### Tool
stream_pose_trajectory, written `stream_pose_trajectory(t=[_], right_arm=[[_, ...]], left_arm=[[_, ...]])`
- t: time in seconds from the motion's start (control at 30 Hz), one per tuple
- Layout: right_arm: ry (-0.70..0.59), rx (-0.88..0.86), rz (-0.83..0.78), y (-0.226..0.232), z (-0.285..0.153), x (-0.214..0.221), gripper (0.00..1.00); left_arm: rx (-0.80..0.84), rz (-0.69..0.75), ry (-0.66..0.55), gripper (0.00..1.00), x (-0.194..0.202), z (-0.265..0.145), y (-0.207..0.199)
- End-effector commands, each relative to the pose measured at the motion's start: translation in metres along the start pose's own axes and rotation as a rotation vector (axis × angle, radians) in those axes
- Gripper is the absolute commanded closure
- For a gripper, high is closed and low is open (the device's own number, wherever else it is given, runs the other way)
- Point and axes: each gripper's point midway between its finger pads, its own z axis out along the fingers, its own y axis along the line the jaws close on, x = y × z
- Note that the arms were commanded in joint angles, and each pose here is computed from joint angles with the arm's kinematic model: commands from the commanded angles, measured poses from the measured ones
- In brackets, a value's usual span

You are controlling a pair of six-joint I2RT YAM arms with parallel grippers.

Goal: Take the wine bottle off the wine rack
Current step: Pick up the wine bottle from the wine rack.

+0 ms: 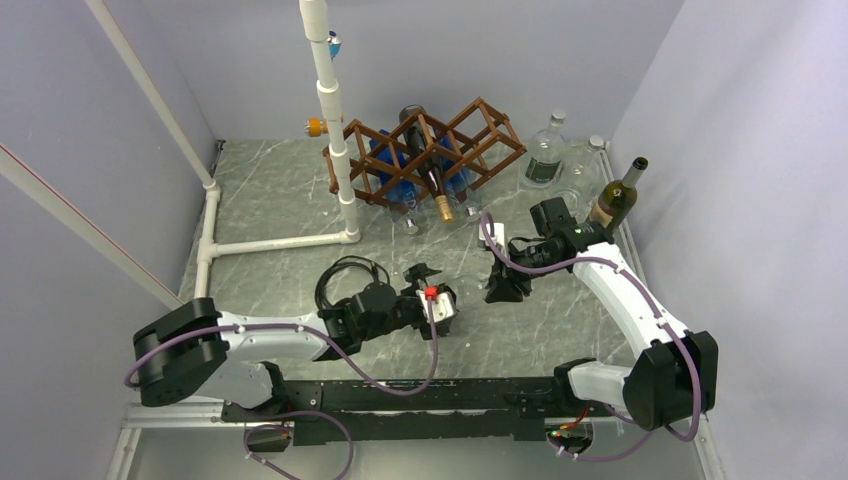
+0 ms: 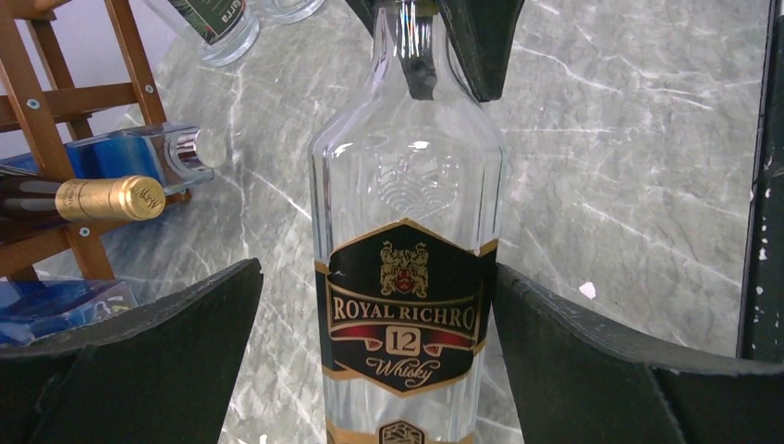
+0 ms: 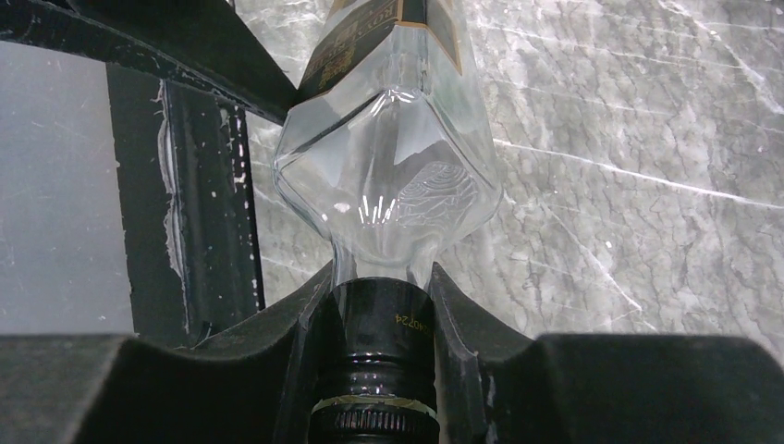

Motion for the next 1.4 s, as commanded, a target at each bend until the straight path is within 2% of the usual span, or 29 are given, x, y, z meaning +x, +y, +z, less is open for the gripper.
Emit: stream_pose_trajectory(t=[0.0, 0.33, 0.53, 0.83, 0.93, 1.03, 1.07, 1.13, 1.17, 1.37], right_arm=[[-0.069, -0.037, -0.060, 0.011, -0.001, -0.015, 1.00], [-0.066, -0.040, -0.054, 0.010, 0.001, -0.014, 1.00], [-0.062, -0.046, -0.050, 0.010, 0.002, -0.012, 1.00], [-0.057, -0.050, -0.044, 0.010, 0.004, -0.011, 1.00], [-0.054, -0.052, -0.042, 0.010, 0.004, -0.011, 1.00], [-0.052, -0.051, -0.037, 0.009, 0.004, -0.010, 1.00], [-0.052, -0.051, -0.037, 0.009, 0.005, -0.010, 0.98], [-0.051, -0.053, -0.035, 0.009, 0.005, -0.010, 0.89], [-0.051, -0.056, -0.036, 0.009, 0.005, -0.010, 0.83], [-0.077, -0.087, -0.045, 0.016, 0.003, -0.015, 0.40]], left_arm=[[-0.041, -0.020, -0.097, 0.01, -0.015, 0.007, 0.004], [-0.024, -0.049, -0.072, 0.01, 0.003, 0.018, -0.006], [-0.007, -0.050, -0.050, 0.08, 0.009, 0.025, -0.011], [-0.010, -0.049, -0.038, 0.11, 0.013, 0.031, -0.011], [-0.015, -0.048, -0.034, 0.20, 0.013, 0.032, -0.010], [-0.022, -0.055, -0.029, 0.38, 0.013, 0.033, -0.008], [-0.021, -0.059, -0.028, 0.51, 0.013, 0.032, -0.009], [-0.021, -0.069, -0.029, 0.97, 0.011, 0.032, -0.008], [-0.024, -0.078, -0.027, 1.00, 0.011, 0.032, -0.008], [-0.033, -0.142, -0.078, 1.00, -0.003, 0.024, -0.006]])
